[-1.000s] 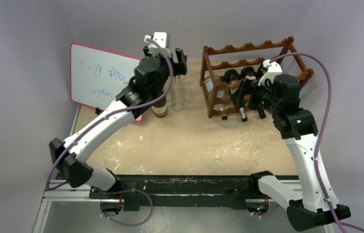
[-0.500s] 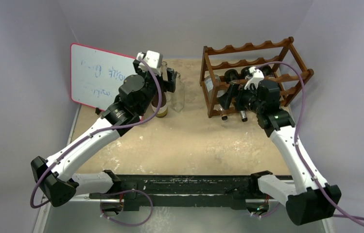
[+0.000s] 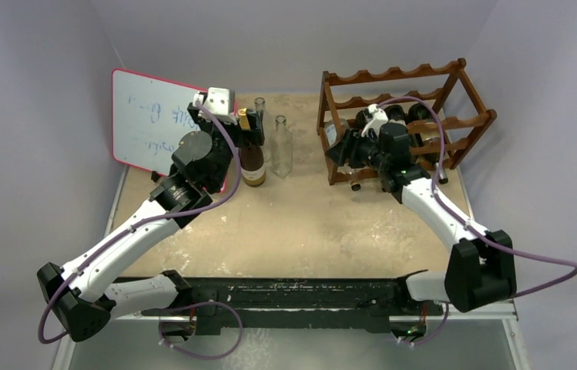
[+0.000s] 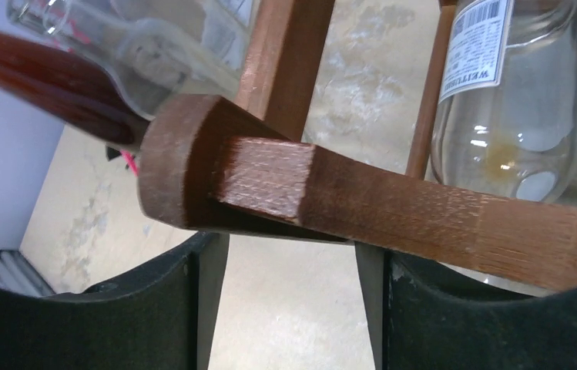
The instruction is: Take the wine bottle off the wine rack
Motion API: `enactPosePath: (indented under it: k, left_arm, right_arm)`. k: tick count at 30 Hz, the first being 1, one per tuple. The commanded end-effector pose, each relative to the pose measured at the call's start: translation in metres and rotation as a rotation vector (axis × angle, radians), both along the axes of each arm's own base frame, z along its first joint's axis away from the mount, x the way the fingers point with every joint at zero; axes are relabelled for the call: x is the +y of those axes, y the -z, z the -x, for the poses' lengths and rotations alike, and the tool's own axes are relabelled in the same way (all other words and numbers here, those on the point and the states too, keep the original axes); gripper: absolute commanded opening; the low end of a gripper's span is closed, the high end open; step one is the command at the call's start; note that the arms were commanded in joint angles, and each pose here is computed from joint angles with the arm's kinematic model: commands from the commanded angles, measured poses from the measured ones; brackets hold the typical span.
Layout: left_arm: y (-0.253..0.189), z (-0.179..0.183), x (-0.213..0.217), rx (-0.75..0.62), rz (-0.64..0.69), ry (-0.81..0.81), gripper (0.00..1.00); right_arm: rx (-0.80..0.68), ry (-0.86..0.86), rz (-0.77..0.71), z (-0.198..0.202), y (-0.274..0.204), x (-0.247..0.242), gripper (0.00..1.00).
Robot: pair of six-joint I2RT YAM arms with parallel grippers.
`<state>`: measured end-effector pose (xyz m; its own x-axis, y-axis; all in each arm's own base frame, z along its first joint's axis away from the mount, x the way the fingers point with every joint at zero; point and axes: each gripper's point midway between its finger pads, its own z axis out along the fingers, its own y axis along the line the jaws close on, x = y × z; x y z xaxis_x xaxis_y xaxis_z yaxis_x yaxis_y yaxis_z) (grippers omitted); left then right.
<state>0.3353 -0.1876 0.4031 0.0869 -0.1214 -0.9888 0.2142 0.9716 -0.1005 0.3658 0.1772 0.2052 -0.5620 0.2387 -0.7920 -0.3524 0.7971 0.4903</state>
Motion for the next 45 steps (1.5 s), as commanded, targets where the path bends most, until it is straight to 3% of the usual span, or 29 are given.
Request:
enactPosePath:
  k: [1,5,18,23,26,33,40,45]
  left_arm:
    - [-0.014,0.002,0.011,-0.051,0.033,-0.043,0.87]
    - [-0.011,0.001,0.010,-0.048,0.031,-0.044,0.87]
    - [-0.001,-0.004,0.011,-0.032,0.014,-0.069,0.87]
    - [0.003,-0.006,0.010,-0.028,0.015,-0.075,0.87]
    - [0.004,-0.007,0.008,-0.019,0.019,-0.072,0.86]
    - [0.000,-0.004,0.009,-0.024,0.041,-0.065,0.86]
    - [0.004,-0.004,0.008,-0.024,0.035,-0.072,0.86]
    - [0.011,-0.006,0.000,-0.007,0.017,-0.053,0.86]
  right_arm:
    - [-0.171,0.051,-0.058,-0.036,-0.053,0.006,0.59]
    - [-0.170,0.042,-0.073,-0.055,-0.052,0.015,0.52]
    - [-0.151,-0.018,-0.098,-0.106,-0.044,0.041,0.54]
    - [-0.189,-0.019,-0.075,-0.086,-0.062,0.035,0.56]
    - [-0.240,0.008,-0.029,-0.065,-0.075,0.019,0.63]
    - [-0.181,0.162,0.100,-0.016,-0.038,-0.030,0.80]
    - [-0.158,0.288,-0.057,-0.003,-0.005,-0.088,0.82]
    - [-0.188,0.301,-0.127,-0.007,0.016,-0.099,0.82]
